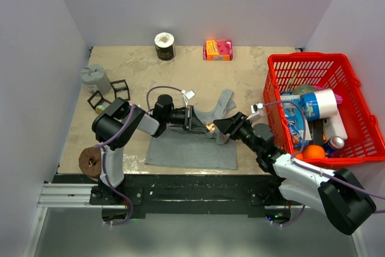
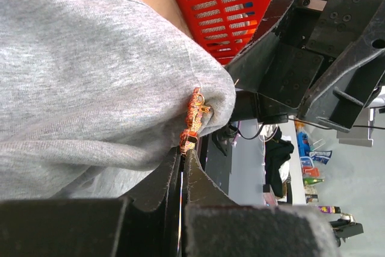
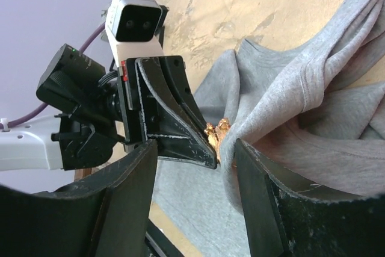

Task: Pin the brooch onto the clothing
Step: Close the brooch on the flattened clothing.

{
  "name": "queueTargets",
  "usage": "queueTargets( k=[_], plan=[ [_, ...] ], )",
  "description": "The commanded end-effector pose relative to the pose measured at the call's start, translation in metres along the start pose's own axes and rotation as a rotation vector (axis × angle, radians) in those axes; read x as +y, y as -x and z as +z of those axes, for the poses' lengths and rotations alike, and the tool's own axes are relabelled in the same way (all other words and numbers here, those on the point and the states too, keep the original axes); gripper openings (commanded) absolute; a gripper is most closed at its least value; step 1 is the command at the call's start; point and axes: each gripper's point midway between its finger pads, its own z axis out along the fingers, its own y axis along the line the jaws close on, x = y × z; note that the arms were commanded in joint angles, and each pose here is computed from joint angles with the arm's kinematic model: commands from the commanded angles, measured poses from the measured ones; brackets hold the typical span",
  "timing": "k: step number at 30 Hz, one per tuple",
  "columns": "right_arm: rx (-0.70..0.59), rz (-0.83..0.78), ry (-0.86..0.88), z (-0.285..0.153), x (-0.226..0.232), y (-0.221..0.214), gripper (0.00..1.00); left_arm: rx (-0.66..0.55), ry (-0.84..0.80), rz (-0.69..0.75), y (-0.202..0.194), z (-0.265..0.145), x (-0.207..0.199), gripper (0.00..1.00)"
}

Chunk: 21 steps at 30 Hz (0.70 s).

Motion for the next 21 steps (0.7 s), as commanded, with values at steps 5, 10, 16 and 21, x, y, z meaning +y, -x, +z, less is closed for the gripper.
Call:
queueTargets(
  k=[5,10,16,21],
  plan=[
    [0.015,0.026,0.050,0.002,0.013,-0.006,0.57,-0.023,-0.020,0.074,0.009,0.000,-0.015,0.00],
    [0.019,0.024,0.053,0.004,0.017,-0.010,0.56,-0.027,-0.018,0.074,0.010,0.000,-0.016,0.00],
    [0.026,0.026,0.061,0.007,0.020,-0.014,0.56,-0.028,-0.009,0.073,0.010,0.000,-0.014,0.00],
    [0.039,0.019,0.074,0.011,0.027,-0.017,0.56,-0.023,-0.005,0.068,0.009,0.001,-0.012,0.00]
  ],
)
